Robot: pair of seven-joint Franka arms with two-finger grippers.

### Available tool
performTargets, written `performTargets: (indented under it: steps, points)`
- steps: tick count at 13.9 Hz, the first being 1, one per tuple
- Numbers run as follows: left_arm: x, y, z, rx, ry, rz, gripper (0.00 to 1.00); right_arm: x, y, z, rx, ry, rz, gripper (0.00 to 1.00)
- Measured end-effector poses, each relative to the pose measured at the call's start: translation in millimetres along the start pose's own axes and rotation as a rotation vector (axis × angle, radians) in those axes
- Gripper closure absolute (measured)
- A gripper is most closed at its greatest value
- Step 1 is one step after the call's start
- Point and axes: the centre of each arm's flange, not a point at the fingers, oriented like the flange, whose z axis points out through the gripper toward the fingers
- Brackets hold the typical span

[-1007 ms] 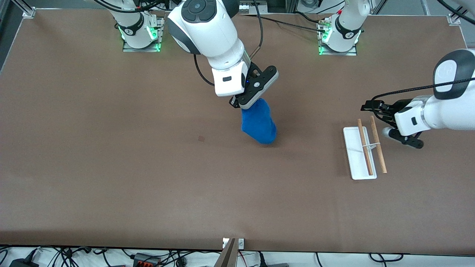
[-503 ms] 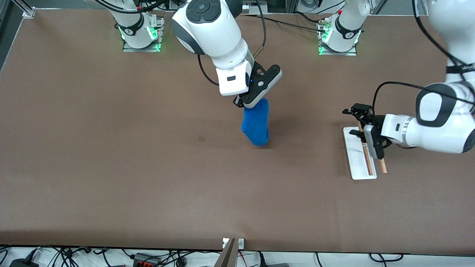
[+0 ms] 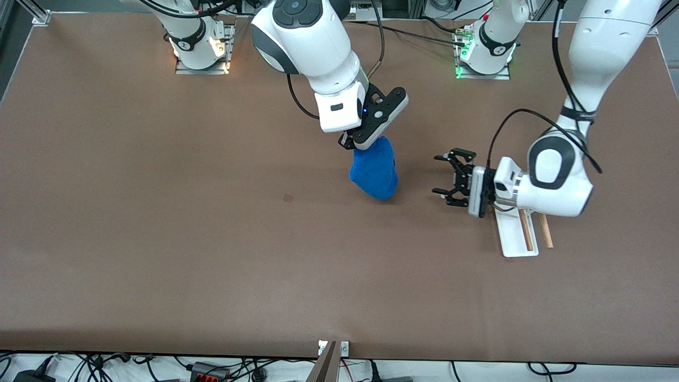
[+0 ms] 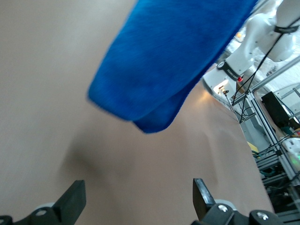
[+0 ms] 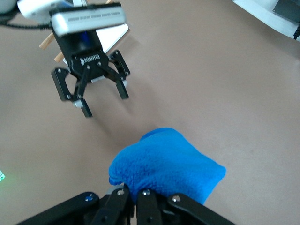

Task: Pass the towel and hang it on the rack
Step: 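Grasp the hanging towel with the left gripper below the right gripper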

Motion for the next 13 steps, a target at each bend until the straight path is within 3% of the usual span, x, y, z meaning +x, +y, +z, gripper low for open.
performTargets:
  steps: [3, 6, 8, 13]
  points:
    - [22.5, 7.2, 30.0, -0.008, 0.028, 0.175, 0.0, 0.0, 0.0, 0.0, 0.0, 0.0, 0.0, 0.97]
    - [30.5, 14.1, 56.7, -0.004, 0.143, 0.268, 0.0, 0.0, 0.1, 0.0, 0.0, 0.0, 0.0, 0.97]
    - [23.9, 15.3, 71.1, 0.023, 0.2, 0.304, 0.0, 0.0, 0.1, 0.0, 0.0, 0.0, 0.0, 0.97]
    - [34.1, 17.6, 92.6, 0.065, 0.227, 0.311, 0.0, 0.0, 0.0, 0.0, 0.0, 0.0, 0.0, 0.97]
